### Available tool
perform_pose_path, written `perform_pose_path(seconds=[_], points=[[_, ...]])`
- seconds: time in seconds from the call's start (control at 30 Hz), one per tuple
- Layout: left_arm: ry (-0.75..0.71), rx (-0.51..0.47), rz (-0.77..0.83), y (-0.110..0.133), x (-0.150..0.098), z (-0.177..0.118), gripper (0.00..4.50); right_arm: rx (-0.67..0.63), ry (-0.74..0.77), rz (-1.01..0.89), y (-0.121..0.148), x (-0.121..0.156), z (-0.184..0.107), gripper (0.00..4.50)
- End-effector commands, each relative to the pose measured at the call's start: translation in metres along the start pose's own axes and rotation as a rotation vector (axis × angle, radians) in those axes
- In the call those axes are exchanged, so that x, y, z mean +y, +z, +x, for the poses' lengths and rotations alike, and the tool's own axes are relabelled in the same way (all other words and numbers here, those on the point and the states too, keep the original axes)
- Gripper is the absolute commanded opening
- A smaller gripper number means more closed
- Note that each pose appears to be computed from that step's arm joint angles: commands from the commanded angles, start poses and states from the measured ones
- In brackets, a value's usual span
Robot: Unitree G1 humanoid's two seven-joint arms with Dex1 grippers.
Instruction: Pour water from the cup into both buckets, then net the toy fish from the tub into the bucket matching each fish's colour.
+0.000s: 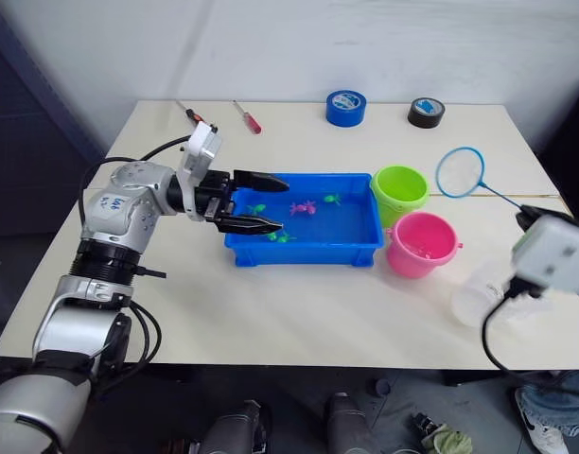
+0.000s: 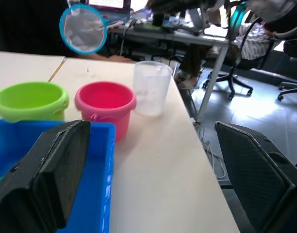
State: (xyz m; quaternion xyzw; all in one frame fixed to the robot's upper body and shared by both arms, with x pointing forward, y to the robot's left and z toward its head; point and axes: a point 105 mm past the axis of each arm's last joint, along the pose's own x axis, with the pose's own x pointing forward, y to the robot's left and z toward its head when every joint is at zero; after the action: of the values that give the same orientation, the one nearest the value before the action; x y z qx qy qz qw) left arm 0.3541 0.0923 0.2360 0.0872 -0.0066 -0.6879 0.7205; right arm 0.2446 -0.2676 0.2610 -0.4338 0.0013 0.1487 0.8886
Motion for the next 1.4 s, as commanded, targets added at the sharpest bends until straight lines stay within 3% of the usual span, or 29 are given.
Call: perform_pose_path(seconds=[0.03, 0.23, 0.47, 0.67, 1.0, 1.4], points=[[0.136, 0.011, -0.015, -0.004, 0.007, -0.028, 4.47, -0.054, 0.165, 0.241, 0.018, 0.021, 0.014, 0.0], [0.292, 0.064, -0.054, -0.025, -0.006, -0.066, 4.47, -0.096, 0.344, 0.458, 0.037, 0.052, 0.061, 0.0], [0.395, 0.075, -0.066, -0.025, -0.017, -0.082, 4.47, -0.021, 0.426, 0.538, 0.024, 0.074, 0.107, 0.0], [0.417, 0.077, -0.05, -0.019, -0.024, -0.082, 4.47, 0.03, 0.471, 0.574, 0.009, 0.086, 0.125, 0.0], [0.429, 0.066, -0.039, -0.012, -0.026, -0.079, 4.47, 0.001, 0.373, 0.612, 0.006, 0.08, 0.159, 0.0], [0.435, 0.058, -0.033, -0.008, -0.023, -0.08, 4.47, -0.005, 0.383, 0.619, 0.011, 0.091, 0.169, 0.0]])
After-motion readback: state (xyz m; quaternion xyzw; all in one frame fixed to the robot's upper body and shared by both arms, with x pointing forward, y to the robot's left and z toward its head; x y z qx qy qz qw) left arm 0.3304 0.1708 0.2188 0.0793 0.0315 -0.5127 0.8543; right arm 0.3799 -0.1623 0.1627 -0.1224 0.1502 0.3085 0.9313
